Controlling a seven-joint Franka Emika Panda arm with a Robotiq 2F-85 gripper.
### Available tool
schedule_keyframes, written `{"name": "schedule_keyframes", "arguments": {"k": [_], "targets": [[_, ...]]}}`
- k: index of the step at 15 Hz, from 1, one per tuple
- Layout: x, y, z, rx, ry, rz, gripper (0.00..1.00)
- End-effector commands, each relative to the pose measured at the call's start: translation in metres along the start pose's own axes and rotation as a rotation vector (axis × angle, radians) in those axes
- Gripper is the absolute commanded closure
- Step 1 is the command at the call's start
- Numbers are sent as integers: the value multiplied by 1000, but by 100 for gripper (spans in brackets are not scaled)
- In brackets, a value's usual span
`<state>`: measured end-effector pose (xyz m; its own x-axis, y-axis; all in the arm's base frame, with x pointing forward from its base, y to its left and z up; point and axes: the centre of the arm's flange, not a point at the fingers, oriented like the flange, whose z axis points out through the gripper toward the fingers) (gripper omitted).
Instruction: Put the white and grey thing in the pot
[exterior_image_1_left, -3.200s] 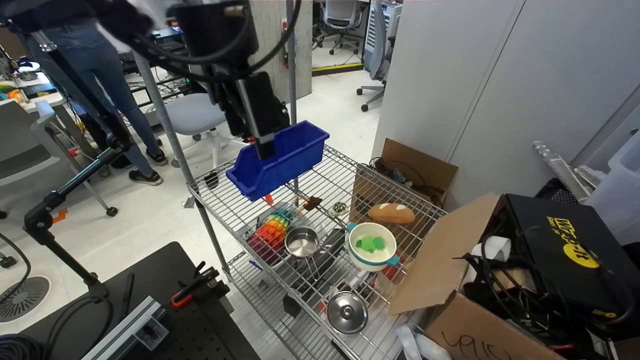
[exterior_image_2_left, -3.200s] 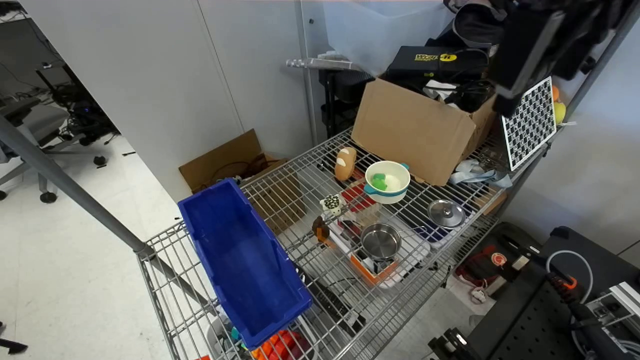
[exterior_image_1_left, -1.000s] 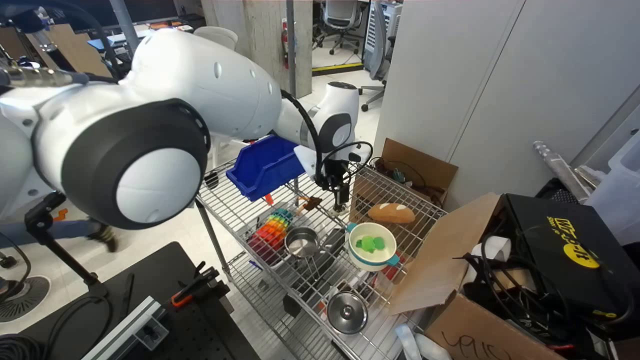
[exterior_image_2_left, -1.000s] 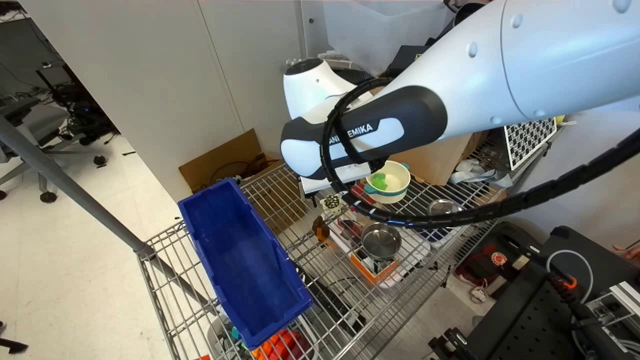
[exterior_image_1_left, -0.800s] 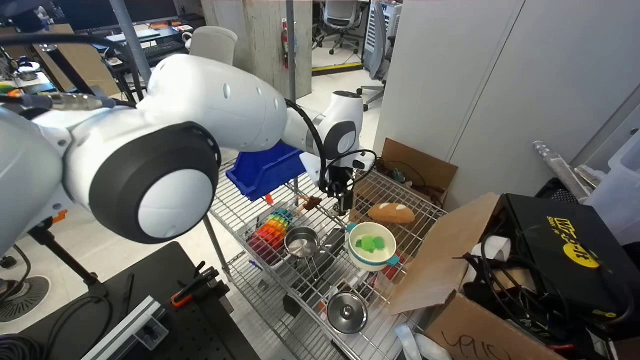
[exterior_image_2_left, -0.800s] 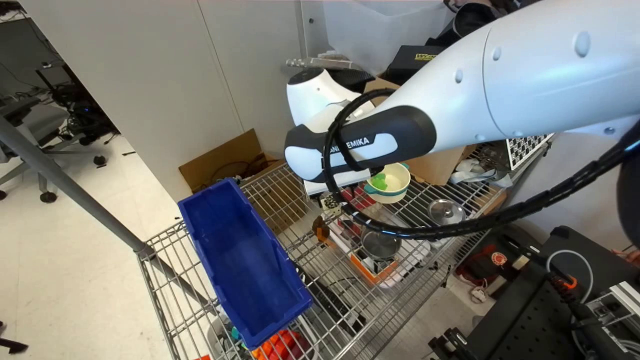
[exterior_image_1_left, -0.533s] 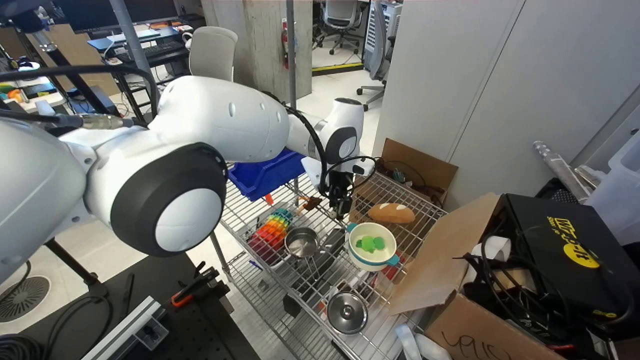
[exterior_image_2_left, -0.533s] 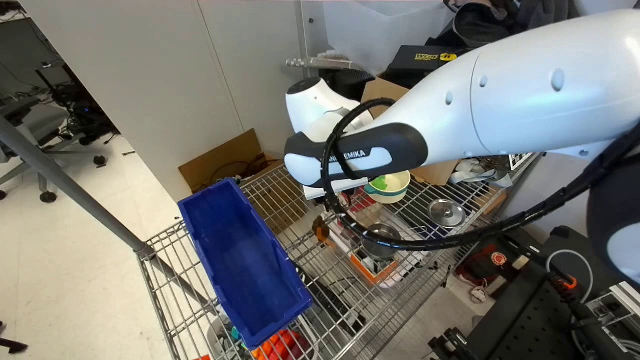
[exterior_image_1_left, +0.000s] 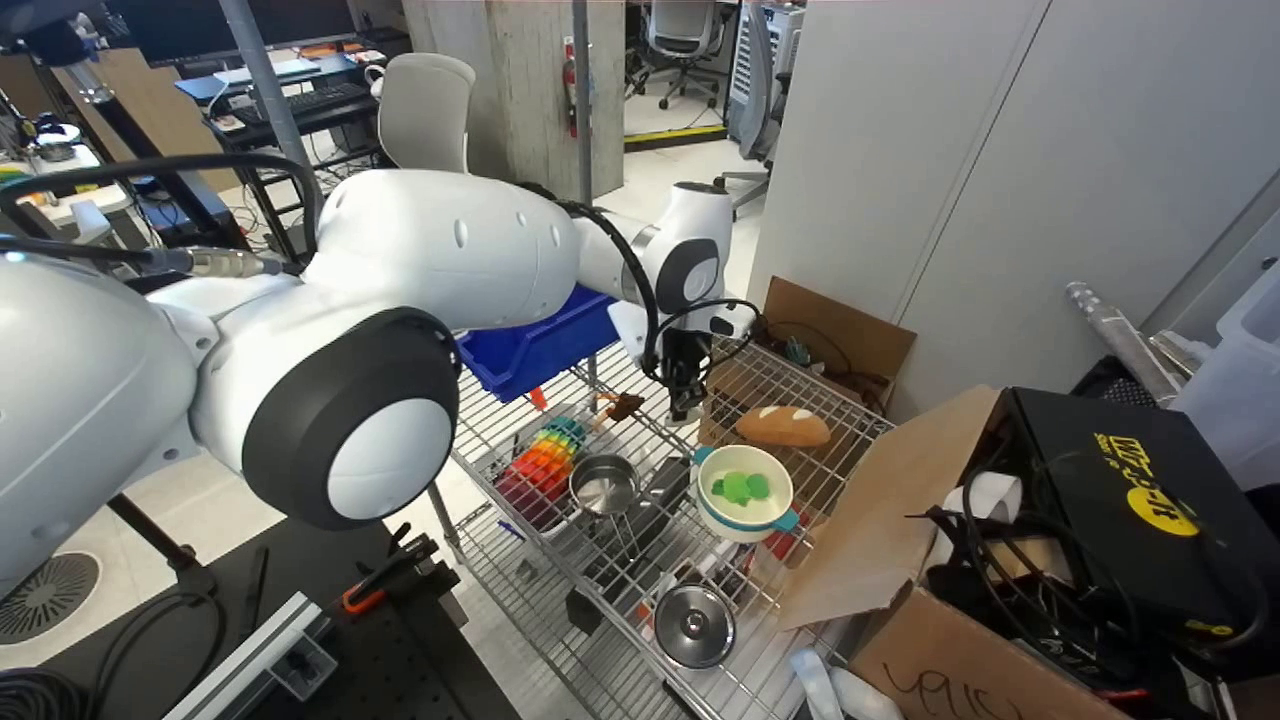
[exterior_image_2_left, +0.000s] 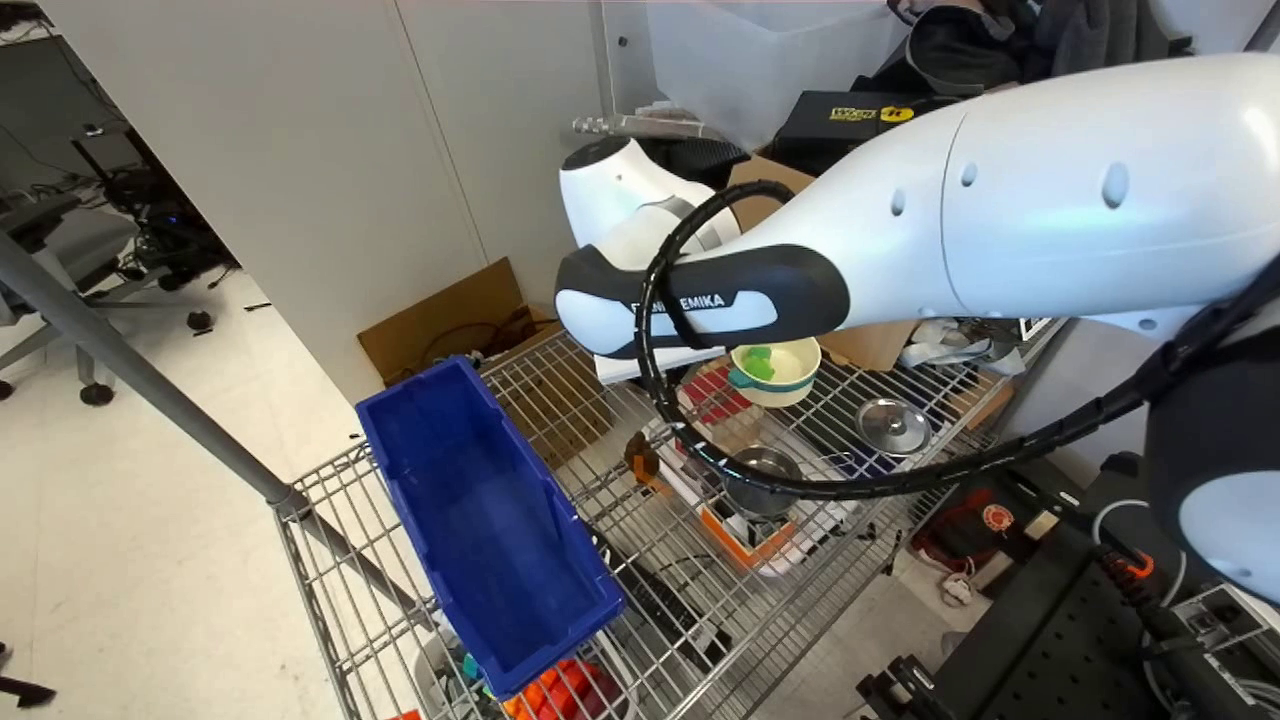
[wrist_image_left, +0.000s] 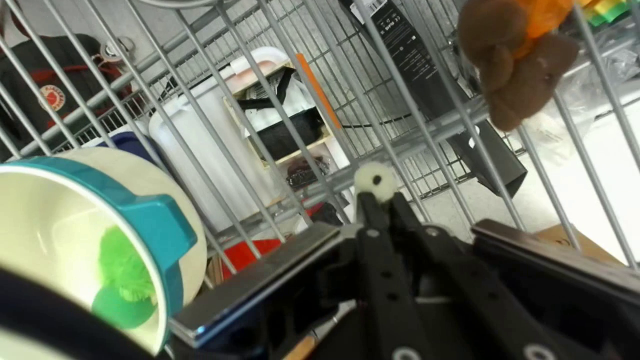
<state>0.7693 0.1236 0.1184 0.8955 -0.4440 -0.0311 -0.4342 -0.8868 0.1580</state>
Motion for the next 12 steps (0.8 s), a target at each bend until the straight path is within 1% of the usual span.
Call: {"name": "schedule_keyframes", "arguments": {"k": [1, 2, 4, 7, 9, 12], "targets": [[9, -3, -46, 37, 29, 2, 99], [3, 6, -60, 55, -4, 5, 99], [-10, 24, -80, 68, -41, 2, 99], [-34, 45, -103, 93, -137, -74, 99], [-46, 49, -106, 108, -188, -128, 99], [-62, 58, -90, 74, -251, -162, 99]]}}
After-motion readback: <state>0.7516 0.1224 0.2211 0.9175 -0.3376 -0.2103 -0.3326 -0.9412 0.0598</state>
